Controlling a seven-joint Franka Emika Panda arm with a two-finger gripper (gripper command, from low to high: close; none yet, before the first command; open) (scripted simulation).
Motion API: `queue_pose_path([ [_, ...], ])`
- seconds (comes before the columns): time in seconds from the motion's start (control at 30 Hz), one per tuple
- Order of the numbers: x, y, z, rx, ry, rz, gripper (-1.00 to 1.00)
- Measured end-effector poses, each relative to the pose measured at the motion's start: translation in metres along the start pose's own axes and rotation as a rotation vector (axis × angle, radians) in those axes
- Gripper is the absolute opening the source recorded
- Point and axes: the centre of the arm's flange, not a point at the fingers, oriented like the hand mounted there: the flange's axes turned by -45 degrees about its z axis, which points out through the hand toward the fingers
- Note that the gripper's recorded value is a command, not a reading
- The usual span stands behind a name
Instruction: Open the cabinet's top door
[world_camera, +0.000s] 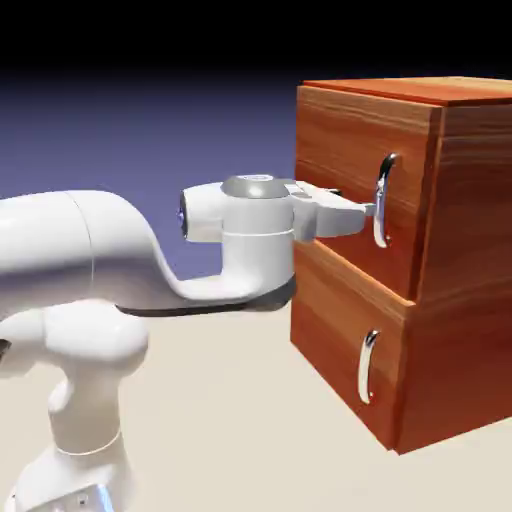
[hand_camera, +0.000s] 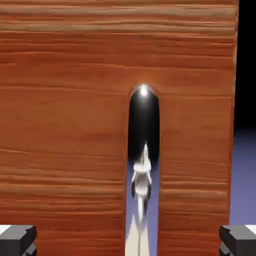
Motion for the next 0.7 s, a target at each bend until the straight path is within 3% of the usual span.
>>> queue_pose_path([
  [0.2,-0.002,0.002,0.042,0.003,0.009,0.006,0.00],
  [0.23,-0.002,0.002,0.051,0.003,0.009,0.005,-1.00],
  [0.7,-0.002,-0.052,-0.046,-0.274,0.009,0.006,-1.00],
])
